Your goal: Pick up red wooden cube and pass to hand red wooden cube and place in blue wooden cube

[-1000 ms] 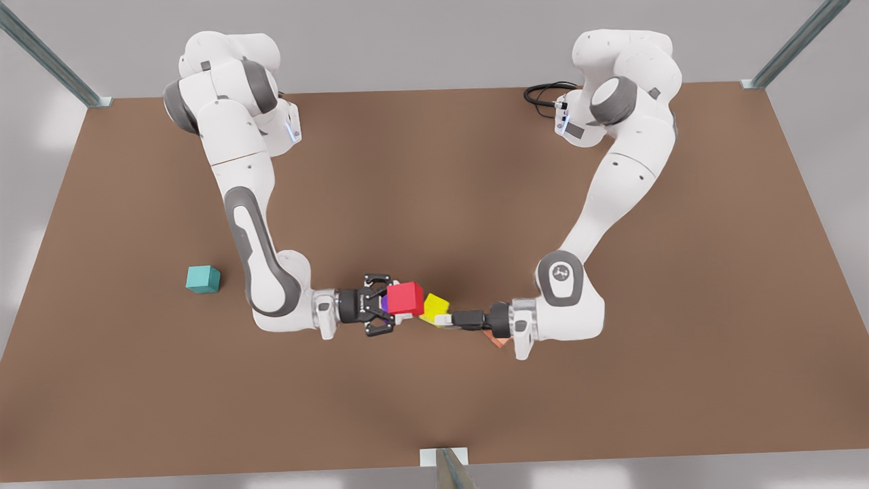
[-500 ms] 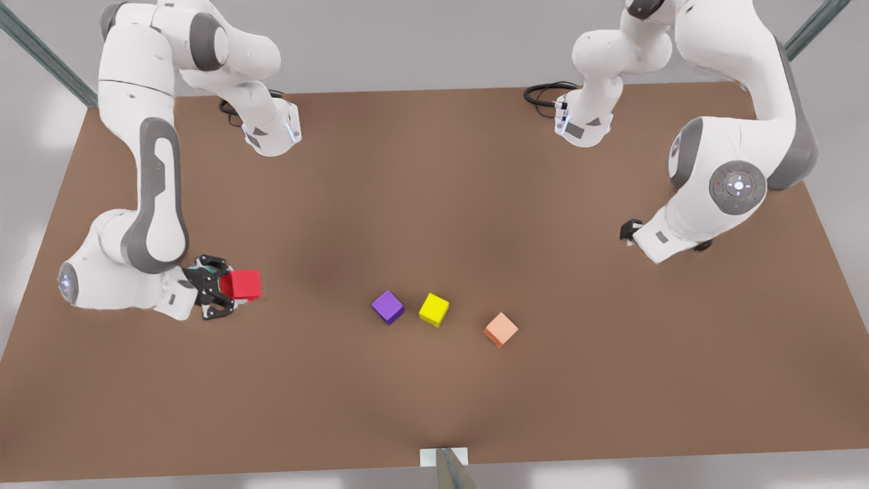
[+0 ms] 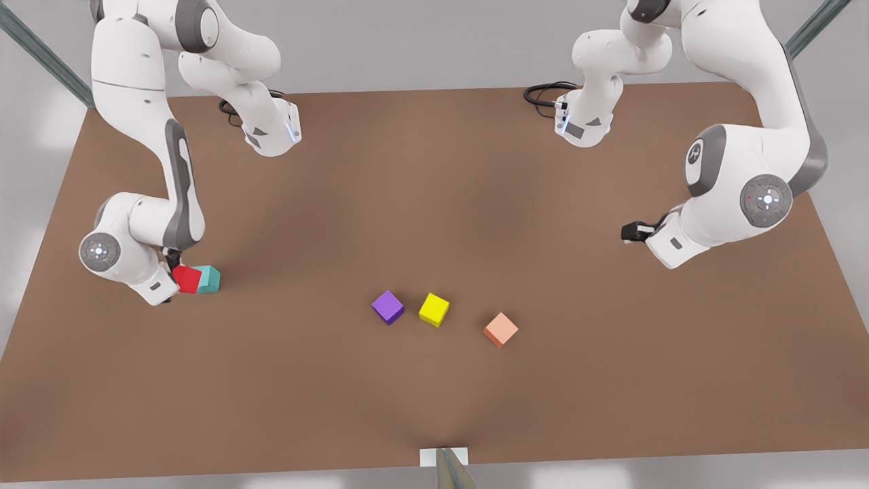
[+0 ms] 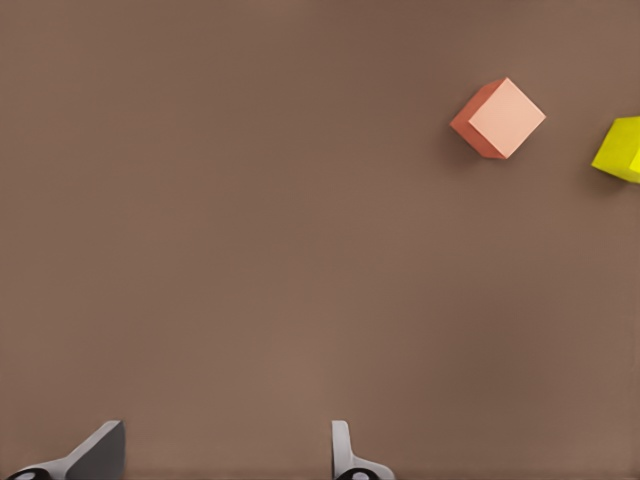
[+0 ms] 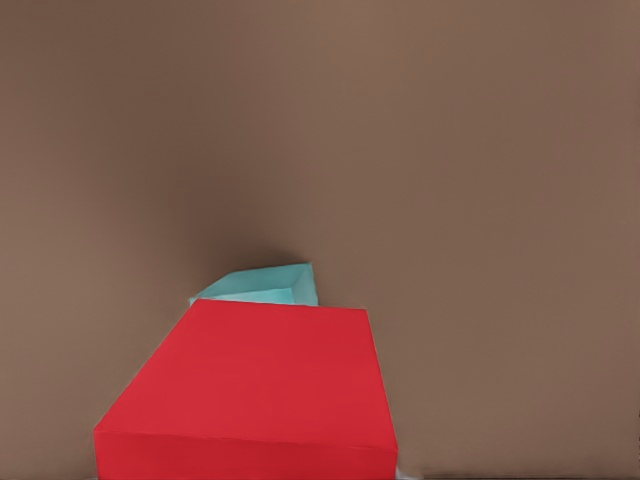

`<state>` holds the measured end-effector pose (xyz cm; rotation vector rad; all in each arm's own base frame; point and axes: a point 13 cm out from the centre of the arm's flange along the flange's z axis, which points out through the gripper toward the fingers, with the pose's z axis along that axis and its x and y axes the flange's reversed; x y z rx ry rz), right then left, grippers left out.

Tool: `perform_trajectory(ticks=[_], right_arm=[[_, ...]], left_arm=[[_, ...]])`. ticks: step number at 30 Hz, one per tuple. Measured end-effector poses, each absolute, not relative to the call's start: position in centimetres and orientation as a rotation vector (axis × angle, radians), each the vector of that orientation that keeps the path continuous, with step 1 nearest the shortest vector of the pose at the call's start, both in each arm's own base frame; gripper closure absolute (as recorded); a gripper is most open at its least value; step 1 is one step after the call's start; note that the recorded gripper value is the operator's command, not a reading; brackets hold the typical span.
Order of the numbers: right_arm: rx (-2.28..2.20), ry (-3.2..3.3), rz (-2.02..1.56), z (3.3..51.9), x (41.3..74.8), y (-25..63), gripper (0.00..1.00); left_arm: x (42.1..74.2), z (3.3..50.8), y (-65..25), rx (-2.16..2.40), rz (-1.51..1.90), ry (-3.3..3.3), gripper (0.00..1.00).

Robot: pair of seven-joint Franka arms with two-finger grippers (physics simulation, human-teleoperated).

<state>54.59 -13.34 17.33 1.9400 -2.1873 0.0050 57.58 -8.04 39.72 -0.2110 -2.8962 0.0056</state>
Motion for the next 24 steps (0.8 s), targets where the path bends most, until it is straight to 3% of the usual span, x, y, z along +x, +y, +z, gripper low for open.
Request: perform_trajectory(ticks=[21,22,23,24], right_arm=[[1.701,-2.385,0.044,12.1,50.8,-14.0,0.32],[1.694,-2.388,0.045,12.0,50.8,-14.1,0.29],[1.688,-2.391,0.045,11.9,50.7,-14.1,0.00],[1.681,-2.395,0.046,11.8,50.7,-14.1,0.00]], left_arm=[[57.4,38.9,-8.1,-0.176,0.007,-2.877,0.00],[57.4,38.8,-8.1,-0.175,0.006,-2.876,0.00],[57.4,38.8,-8.1,-0.175,0.006,-2.875,0.00],[57.4,38.8,-8.1,-0.174,0.006,-2.874,0.00]])
